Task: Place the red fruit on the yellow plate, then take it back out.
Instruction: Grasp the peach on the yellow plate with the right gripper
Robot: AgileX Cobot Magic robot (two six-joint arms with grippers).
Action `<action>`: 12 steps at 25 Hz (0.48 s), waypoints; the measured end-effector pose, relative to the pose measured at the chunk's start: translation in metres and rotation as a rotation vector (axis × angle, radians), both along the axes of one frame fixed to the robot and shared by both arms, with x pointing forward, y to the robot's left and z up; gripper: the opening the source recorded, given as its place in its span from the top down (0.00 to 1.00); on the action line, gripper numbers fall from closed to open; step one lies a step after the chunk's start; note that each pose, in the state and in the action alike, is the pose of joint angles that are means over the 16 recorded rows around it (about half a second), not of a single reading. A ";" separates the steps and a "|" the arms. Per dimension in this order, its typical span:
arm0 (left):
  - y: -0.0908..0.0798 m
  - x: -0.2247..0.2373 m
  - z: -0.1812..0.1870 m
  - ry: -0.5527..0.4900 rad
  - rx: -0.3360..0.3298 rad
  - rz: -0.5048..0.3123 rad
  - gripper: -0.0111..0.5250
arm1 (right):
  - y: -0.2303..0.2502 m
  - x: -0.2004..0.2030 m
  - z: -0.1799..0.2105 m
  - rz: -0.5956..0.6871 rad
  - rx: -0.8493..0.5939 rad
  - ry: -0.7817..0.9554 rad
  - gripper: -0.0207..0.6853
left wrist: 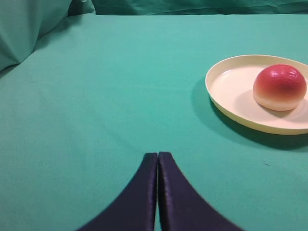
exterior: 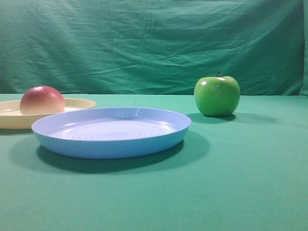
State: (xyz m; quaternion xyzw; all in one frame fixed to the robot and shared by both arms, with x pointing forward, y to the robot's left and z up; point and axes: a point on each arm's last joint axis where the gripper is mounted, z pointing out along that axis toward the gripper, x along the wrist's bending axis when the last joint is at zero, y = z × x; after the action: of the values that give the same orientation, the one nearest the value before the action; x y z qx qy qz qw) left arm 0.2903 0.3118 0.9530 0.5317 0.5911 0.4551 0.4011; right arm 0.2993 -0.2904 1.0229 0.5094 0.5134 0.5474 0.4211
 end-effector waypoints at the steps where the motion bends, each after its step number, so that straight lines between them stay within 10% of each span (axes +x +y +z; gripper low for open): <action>1: 0.000 0.000 0.000 0.000 0.000 0.000 0.98 | 0.000 0.002 0.009 0.000 0.000 0.000 0.97; 12: 0.000 0.000 0.000 0.000 0.000 0.000 0.98 | 0.007 0.044 0.096 0.007 -0.001 0.158 0.97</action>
State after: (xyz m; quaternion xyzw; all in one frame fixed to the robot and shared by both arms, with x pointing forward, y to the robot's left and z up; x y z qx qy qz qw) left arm 0.2903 0.3118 0.9530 0.5317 0.5911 0.4551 0.4011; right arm 0.3430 -0.2837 1.1190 0.5491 0.5472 0.5064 0.3776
